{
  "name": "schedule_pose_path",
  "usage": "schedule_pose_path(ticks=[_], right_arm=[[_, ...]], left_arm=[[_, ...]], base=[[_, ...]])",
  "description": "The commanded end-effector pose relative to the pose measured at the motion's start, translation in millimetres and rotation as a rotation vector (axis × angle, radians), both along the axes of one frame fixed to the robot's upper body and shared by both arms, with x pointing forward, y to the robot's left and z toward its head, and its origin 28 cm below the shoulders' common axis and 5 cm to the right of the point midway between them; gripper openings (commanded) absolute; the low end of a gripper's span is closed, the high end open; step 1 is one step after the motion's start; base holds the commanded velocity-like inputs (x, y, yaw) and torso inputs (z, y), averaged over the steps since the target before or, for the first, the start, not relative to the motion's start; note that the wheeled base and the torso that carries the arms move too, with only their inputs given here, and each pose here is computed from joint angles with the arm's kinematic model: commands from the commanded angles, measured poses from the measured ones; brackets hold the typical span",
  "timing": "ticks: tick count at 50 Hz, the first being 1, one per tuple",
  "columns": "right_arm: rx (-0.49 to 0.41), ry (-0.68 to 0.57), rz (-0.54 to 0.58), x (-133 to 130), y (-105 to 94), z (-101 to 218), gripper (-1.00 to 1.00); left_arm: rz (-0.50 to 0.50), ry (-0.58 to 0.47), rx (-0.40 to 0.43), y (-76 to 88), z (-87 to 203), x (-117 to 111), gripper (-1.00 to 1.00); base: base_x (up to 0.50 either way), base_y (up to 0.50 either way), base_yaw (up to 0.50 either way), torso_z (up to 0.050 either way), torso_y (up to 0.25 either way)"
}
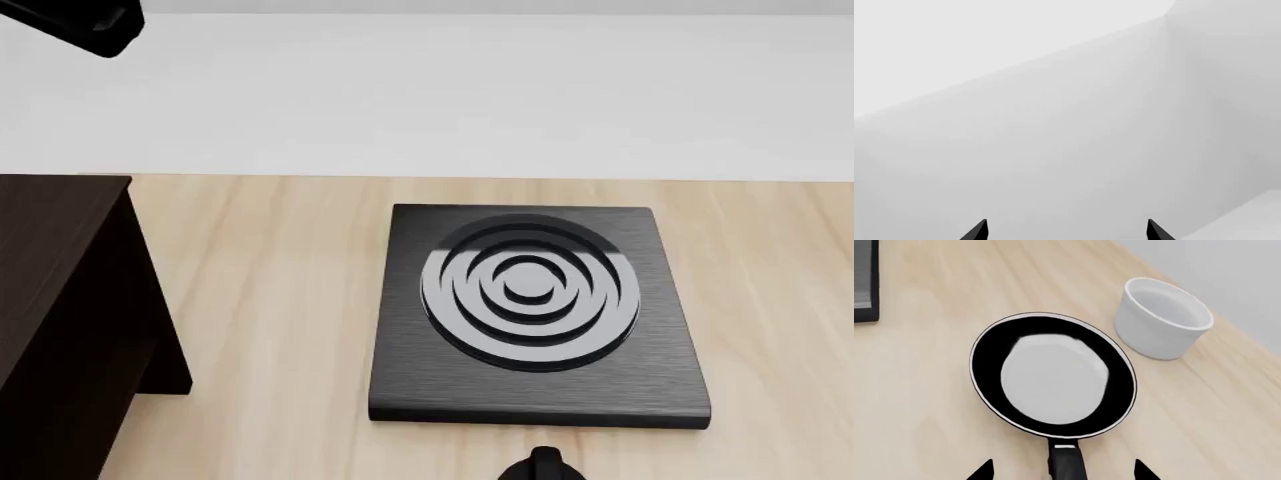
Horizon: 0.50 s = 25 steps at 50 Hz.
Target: Put the frying pan under the cabinet shelf.
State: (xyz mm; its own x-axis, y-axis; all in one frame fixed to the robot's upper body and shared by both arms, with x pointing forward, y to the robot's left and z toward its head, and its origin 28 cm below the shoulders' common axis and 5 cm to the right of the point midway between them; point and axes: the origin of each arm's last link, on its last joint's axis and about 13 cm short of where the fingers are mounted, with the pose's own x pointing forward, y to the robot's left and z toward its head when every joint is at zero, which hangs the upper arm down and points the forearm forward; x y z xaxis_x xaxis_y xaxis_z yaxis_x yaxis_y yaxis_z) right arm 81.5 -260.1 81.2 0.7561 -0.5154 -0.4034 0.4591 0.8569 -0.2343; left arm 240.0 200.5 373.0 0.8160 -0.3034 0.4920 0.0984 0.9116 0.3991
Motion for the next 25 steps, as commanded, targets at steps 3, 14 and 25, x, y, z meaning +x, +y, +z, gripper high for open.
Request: schedule_pose_path(ticks=[3,14,25], right_arm=[[0.034,0.014,-0.021,-8.0,-3.0,-11.2,1.00],[0.057,0.030,-0.035,-13.2,-7.8,-19.1,1.00],[0.084,0.055,-0.063,-20.7,-15.0,-27.1,1.00]], left_arm=[[-0.007,-0.021,0.008,-3.6,8.7,-4.0,1.00],[-0.012,-0.028,0.017,-6.6,10.0,-4.8,1.00],[-0.016,-0.028,0.021,-8.2,10.1,-5.0,1.00]], base=[[0.00,0.00,0.00,0.000,0.000],[0.00,0.00,0.00,0.000,0.000],[0.00,0.00,0.00,0.000,0.000]])
